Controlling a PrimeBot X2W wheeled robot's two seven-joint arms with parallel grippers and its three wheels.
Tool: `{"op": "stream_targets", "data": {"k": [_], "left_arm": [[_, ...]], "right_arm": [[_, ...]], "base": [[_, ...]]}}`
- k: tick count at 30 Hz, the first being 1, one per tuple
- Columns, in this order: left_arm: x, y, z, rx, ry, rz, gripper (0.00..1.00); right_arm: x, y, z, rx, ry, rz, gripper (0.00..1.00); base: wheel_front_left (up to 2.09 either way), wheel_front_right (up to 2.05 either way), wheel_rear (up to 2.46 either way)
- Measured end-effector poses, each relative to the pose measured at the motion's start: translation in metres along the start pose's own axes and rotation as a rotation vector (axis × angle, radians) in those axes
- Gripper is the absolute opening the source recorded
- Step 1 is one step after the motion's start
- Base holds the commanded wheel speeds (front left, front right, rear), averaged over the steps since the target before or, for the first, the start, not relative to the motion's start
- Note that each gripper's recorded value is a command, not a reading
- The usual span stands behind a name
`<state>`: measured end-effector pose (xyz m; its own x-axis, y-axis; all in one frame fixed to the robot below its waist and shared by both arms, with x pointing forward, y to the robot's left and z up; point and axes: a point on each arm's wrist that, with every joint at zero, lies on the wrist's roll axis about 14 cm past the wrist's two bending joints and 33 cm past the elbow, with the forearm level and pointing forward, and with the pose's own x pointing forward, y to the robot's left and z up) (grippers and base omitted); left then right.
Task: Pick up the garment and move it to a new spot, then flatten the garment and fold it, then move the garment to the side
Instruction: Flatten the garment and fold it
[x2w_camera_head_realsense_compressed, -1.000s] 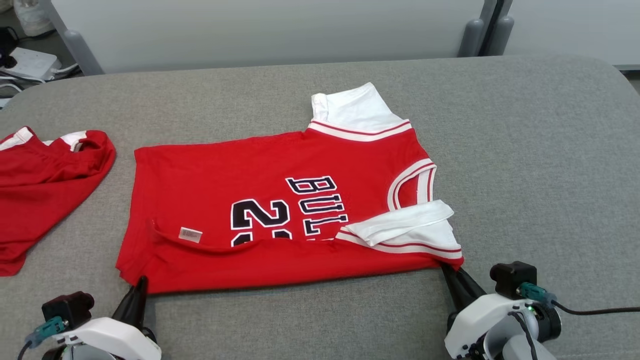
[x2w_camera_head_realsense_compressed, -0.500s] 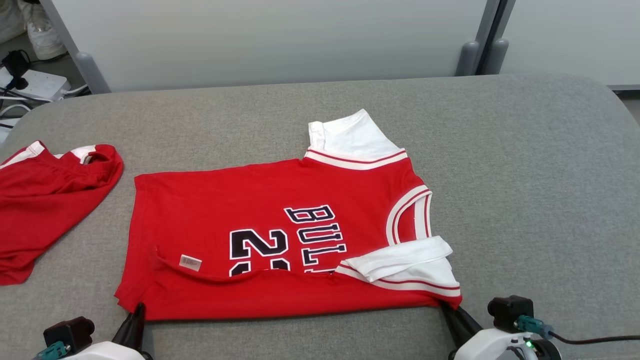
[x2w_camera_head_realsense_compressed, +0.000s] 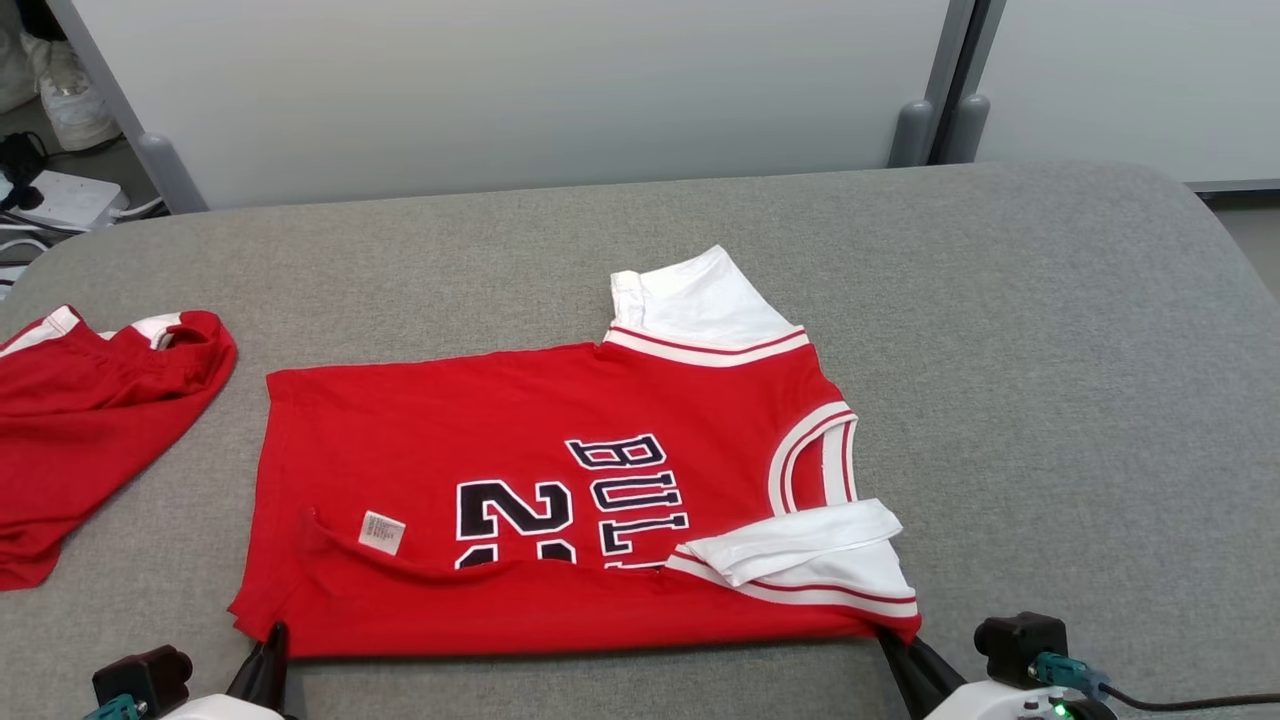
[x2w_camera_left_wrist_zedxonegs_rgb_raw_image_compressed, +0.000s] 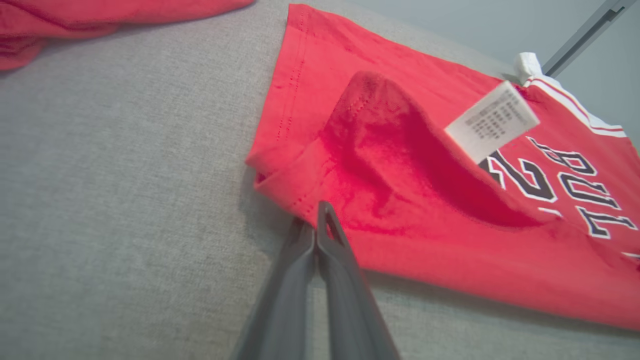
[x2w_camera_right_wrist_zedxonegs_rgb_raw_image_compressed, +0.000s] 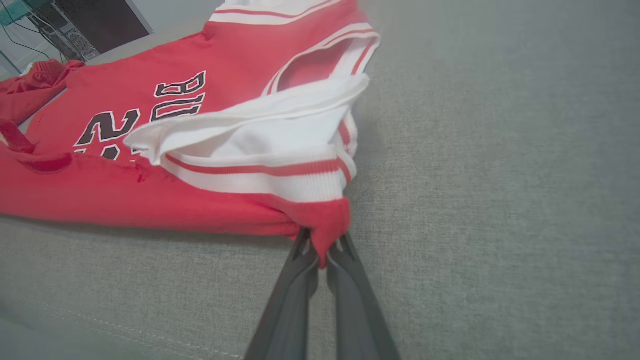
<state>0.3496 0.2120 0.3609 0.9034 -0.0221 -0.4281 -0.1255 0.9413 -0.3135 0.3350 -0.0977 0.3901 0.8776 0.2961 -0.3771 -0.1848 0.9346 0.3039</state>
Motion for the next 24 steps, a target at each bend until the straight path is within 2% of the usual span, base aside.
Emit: {"op": "stream_targets", "data": {"k": [4, 5, 6, 7, 8, 9, 10, 18, 24], "left_arm": [[-0.003, 0.006, -0.001, -0.002, 0.0, 0.017, 0.0], [-0.004, 0.007, -0.001, 0.0, 0.001, 0.02, 0.0], [-0.004, 0.008, -0.001, -0.003, -0.001, 0.025, 0.0], [-0.005, 0.009, -0.001, -0.001, -0.001, 0.026, 0.13], [-0.005, 0.009, -0.001, 0.002, -0.002, 0.026, 0.44], [-0.005, 0.01, 0.0, -0.001, -0.005, 0.031, 0.92], [-0.005, 0.012, 0.0, -0.002, -0.004, 0.036, 1.0], [-0.001, 0.022, 0.023, 0.026, -0.07, 0.075, 1.0], [0.0, 0.023, 0.044, 0.082, -0.13, 0.065, 1.0]], "right_arm": [[0.0, 0.002, -0.001, 0.002, 0.011, 0.005, 0.0], [-0.001, 0.002, -0.003, 0.004, 0.015, 0.005, 0.16], [-0.001, 0.002, -0.002, 0.004, 0.012, 0.004, 0.49], [0.0, 0.002, 0.0, 0.001, 0.01, 0.004, 1.0], [0.0, 0.0, 0.002, -0.001, 0.005, -0.001, 1.0], [-0.001, -0.004, 0.005, 0.0, -0.002, -0.013, 1.0], [-0.001, -0.008, 0.007, -0.009, -0.007, -0.023, 1.0], [-0.001, -0.028, 0.029, -0.065, -0.078, -0.08, 1.0], [0.005, -0.022, 0.047, -0.095, -0.13, -0.062, 1.0]], "base": [[0.0, 0.0, 0.0], [0.0, 0.0, 0.0], [0.0, 0.0, 0.0], [0.0, 0.0, 0.0], [0.0, 0.0, 0.0], [0.0, 0.0, 0.0], [0.0, 0.0, 0.0], [0.0, 0.0, 0.0], [0.0, 0.0, 0.0]]}}
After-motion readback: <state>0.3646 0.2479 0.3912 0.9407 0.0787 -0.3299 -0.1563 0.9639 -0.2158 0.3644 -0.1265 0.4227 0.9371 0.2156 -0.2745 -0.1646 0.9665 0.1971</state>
